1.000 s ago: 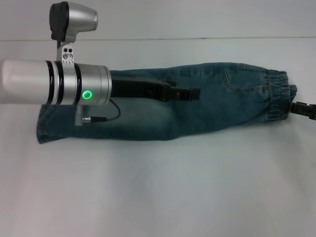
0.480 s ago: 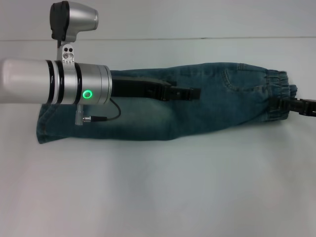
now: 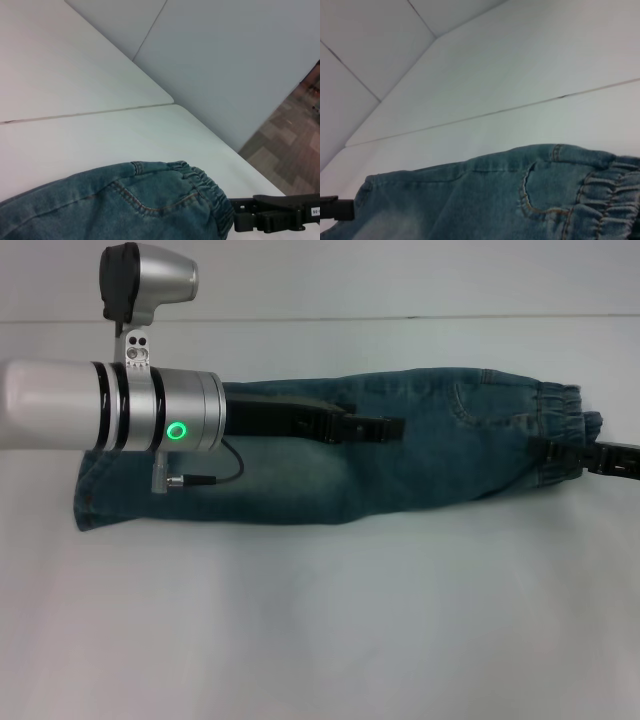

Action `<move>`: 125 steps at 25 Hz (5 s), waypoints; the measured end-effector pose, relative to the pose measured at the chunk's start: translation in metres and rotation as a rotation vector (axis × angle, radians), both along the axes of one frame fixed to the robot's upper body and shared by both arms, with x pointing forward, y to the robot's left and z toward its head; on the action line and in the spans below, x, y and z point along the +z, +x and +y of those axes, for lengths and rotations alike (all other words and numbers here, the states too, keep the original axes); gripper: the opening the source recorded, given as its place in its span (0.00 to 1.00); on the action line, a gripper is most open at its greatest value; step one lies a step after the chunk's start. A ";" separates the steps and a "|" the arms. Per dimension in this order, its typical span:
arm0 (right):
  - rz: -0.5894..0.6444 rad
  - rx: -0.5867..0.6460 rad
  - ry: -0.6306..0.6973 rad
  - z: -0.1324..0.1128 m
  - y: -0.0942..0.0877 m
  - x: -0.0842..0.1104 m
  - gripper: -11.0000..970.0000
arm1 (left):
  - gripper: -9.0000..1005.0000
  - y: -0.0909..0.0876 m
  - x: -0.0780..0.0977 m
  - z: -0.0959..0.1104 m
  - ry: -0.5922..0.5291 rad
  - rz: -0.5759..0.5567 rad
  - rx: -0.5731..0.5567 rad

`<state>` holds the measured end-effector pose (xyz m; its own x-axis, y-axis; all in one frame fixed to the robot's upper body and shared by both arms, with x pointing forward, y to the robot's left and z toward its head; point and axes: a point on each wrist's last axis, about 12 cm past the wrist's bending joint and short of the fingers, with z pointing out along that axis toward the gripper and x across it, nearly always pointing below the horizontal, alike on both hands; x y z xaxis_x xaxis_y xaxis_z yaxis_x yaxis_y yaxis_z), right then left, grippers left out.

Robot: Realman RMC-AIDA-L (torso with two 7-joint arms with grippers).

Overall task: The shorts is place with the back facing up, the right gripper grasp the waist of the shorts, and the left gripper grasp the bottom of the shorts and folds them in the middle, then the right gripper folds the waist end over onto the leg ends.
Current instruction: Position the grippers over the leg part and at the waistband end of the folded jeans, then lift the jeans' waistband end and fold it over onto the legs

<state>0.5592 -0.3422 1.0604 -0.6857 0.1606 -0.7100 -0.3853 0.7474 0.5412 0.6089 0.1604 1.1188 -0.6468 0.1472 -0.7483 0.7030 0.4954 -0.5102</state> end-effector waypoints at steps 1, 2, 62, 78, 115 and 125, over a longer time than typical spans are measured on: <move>0.000 0.001 0.001 0.000 0.000 0.000 0.90 | 0.89 0.000 0.000 0.000 0.000 0.000 0.000; 0.000 0.001 0.003 0.001 0.000 0.000 0.90 | 0.89 0.000 0.000 0.000 0.000 0.000 0.001; -0.188 -0.087 0.072 -0.018 -0.009 0.016 0.05 | 0.89 -0.001 -0.006 -0.045 -0.009 -0.021 0.000; -0.209 -0.069 0.067 -0.017 -0.005 0.023 0.05 | 0.89 0.007 -0.015 -0.055 0.050 -0.052 0.088; -0.293 0.005 0.057 -0.022 0.019 0.072 0.05 | 0.04 0.010 -0.050 -0.088 0.370 -0.140 0.198; -0.342 0.076 0.032 -0.009 0.033 0.103 0.05 | 0.04 -0.004 -0.046 -0.111 0.350 -0.124 0.119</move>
<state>0.5922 -0.3514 1.1636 -0.4200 0.1441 -0.8960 -0.6021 0.6945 0.3940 0.6048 0.0492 1.0730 -0.5825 0.3370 -0.7397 0.6760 0.7061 -0.2107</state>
